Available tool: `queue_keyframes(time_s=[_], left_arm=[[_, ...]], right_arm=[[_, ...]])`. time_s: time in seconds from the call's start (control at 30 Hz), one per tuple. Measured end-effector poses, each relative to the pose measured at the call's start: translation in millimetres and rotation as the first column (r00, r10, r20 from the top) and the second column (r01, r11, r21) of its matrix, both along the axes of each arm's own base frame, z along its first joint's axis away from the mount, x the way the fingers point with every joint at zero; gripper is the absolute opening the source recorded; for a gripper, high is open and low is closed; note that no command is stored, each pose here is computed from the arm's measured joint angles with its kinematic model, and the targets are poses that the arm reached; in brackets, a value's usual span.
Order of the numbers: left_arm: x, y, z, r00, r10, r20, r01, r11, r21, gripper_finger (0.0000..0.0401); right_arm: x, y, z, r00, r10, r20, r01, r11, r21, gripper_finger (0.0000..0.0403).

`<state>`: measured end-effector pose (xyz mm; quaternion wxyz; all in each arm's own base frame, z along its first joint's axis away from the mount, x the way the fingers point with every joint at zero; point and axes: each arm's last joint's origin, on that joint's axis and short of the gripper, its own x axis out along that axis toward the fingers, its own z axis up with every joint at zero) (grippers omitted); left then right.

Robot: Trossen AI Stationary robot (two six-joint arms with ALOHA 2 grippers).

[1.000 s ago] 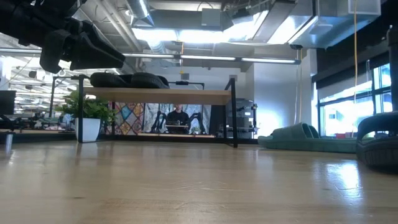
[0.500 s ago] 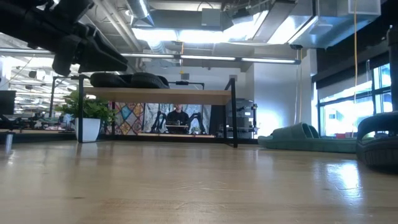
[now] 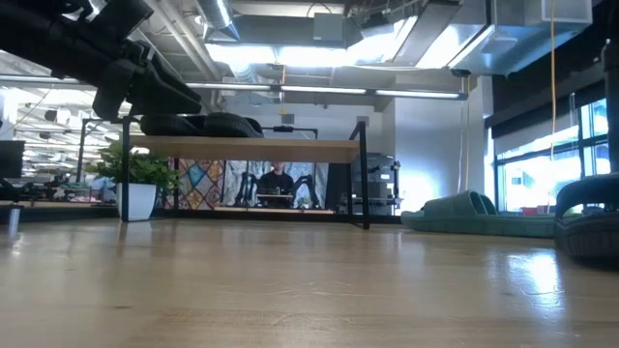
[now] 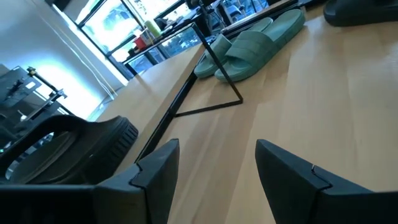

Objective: Pick and place slides into the shelf
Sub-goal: Put the black slipper under the shelf

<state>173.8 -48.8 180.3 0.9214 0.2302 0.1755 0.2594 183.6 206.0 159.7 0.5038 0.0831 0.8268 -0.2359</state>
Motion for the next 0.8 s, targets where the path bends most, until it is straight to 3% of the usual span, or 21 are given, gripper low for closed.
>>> queue_keyframes(time_s=[0.23,0.37,0.8], left_arm=[[0.1,-0.1,-0.1,1.0,-0.005,-0.001,0.005,1.0,-0.002,0.0204],[0.1,-0.1,-0.1,1.0,-0.006,-0.001,0.006,1.0,-0.002,0.0204],[0.1,-0.2,-0.1,1.0,-0.007,-0.002,0.007,1.0,-0.001,0.0204]], right_arm=[[-1.2,-1.6,-10.5,0.998,-0.005,-0.068,-0.001,0.997,-0.08,0.0209],[-1.6,-2.0,-10.9,0.997,-0.004,-0.075,-0.002,0.996,-0.087,0.0186],[-2.5,-1.4,-10.3,0.994,0.004,-0.11,-0.009,0.999,-0.048,0.0017]])
